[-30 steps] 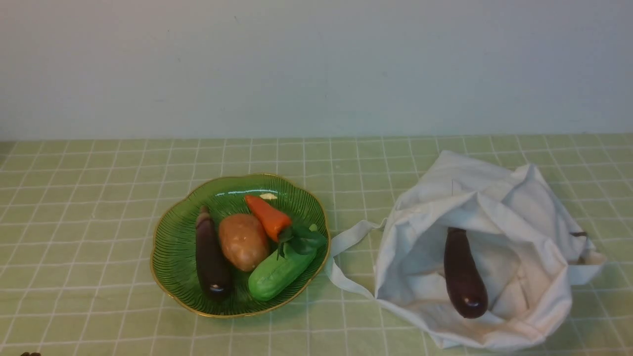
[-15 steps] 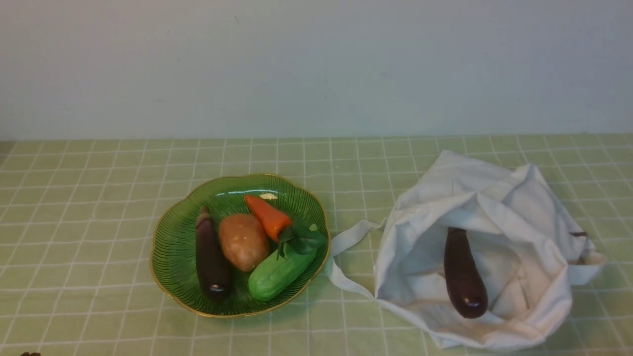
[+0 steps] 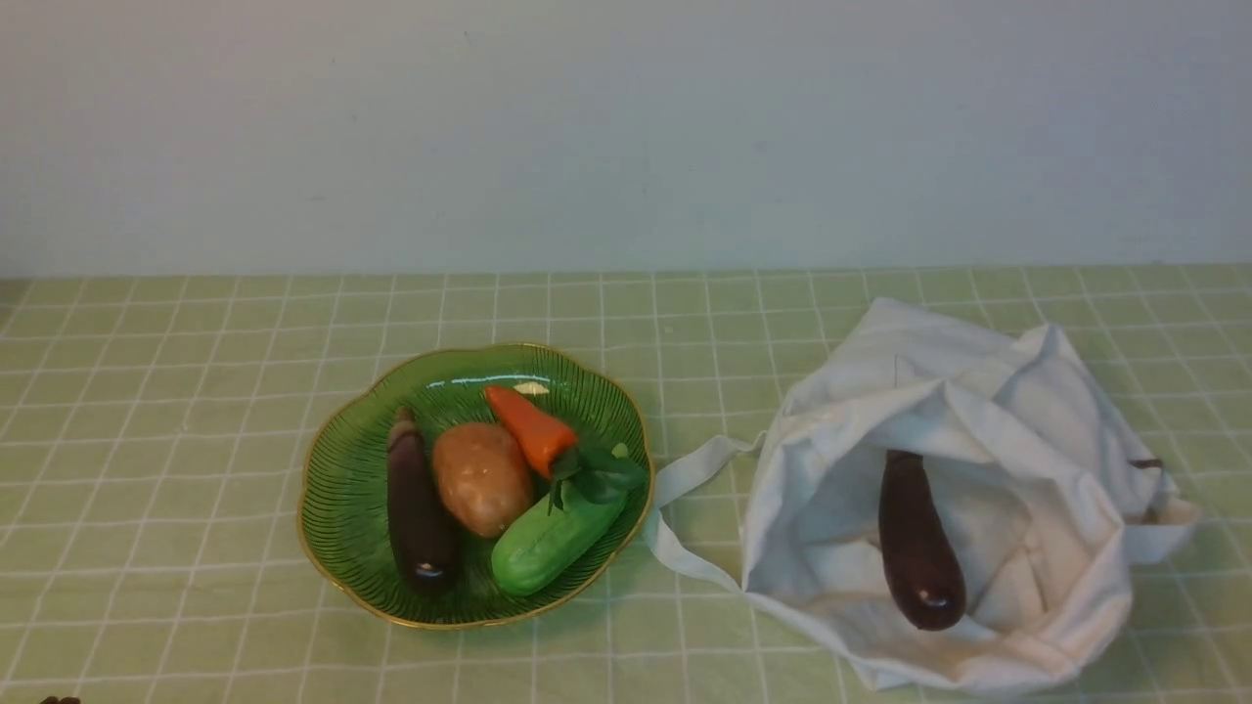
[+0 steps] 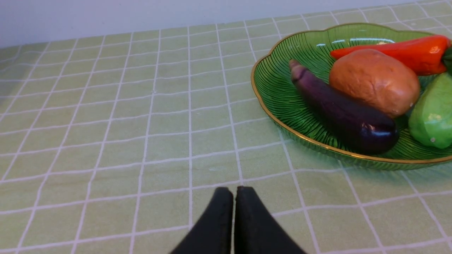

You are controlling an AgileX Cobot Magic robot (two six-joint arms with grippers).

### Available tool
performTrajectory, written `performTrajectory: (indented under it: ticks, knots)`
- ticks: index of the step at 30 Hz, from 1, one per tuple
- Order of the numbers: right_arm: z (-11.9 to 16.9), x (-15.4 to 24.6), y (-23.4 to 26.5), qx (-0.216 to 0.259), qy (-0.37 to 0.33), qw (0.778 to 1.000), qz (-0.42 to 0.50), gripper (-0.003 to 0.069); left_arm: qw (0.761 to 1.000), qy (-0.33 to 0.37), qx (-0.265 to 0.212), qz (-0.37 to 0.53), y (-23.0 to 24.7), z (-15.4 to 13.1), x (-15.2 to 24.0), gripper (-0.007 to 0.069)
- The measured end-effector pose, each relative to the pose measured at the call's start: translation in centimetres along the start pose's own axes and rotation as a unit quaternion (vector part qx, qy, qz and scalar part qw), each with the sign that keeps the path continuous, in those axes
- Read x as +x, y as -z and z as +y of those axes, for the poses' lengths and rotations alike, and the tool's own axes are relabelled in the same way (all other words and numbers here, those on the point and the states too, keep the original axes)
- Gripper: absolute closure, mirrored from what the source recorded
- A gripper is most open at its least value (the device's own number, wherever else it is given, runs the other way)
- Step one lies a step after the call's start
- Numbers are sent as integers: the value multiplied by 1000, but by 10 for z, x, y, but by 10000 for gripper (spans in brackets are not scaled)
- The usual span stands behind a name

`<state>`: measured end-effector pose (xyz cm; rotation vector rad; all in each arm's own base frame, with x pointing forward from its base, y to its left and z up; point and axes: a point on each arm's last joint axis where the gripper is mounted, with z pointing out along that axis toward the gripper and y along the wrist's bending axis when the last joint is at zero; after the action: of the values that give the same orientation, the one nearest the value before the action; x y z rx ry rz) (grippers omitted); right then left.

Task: Take vegetables from bag on green coffee tablecloth place on plate.
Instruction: 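Reach into the white cloth bag and grasp a vegetable inside with the right gripper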

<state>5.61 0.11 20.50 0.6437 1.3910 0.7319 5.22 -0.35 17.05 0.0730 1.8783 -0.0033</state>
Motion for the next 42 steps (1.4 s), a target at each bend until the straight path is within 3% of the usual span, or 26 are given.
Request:
performTrajectory:
  ticks: [3, 7, 9, 13, 17, 20, 21, 23, 24, 26, 32, 34, 35, 41, 42]
  knots:
    - [0, -2, 0, -2, 9, 1000, -9, 676, 1000, 0, 0, 0, 0, 0, 0, 630]
    - [1, -6, 0, -5, -56, 998, -33, 676, 1000, 0, 0, 0, 0, 0, 0, 630]
    - [17, -16, 2, -27, -77, 996, -32, 676, 1000, 0, 0, 0, 0, 0, 0, 630]
    - [59, -39, 5, -66, 10, 998, -2, 676, 1000, 0, 0, 0, 0, 0, 0, 630]
    - [91, -49, -8, -64, 107, 988, 88, 676, 1000, 0, 0, 0, 0, 0, 0, 630]
    - [111, -48, -44, -40, 190, 951, 239, 676, 1000, 0, 0, 0, 0, 0, 0, 630]
    - [114, -49, -46, -42, 198, 948, 245, 676, 1000, 0, 0, 0, 0, 0, 0, 630]
    - [117, -45, -71, -31, 223, 916, 332, 676, 1000, 0, 0, 0, 0, 0, 0, 630]
    - [117, -40, -92, -22, 233, 890, 392, 673, 1000, 0, 0, 0, 0, 0, 0, 630]
    - [115, -36, -112, -9, 233, 868, 437, 672, 1000, 0, 0, 0, 0, 0, 0, 630]
    - [106, -8, -170, 18, 256, 812, 525, 671, 1000, 0, 0, 0, 0, 0, 0, 630]
    - [107, -1, -176, 22, 267, 802, 534, 671, 1000, 0, 0, 0, 0, 0, 0, 630]
    - [108, 18, -182, 32, 287, 783, 551, 669, 1000, 0, 0, 0, 0, 0, 0, 630]
    - [108, 51, -186, 64, 326, 750, 571, 660, 1000, 0, 0, 0, 0, 0, 0, 630]
    - [105, 63, -187, 76, 346, 734, 579, 644, 1000, 0, 0, 0, 0, 0, 0, 630]
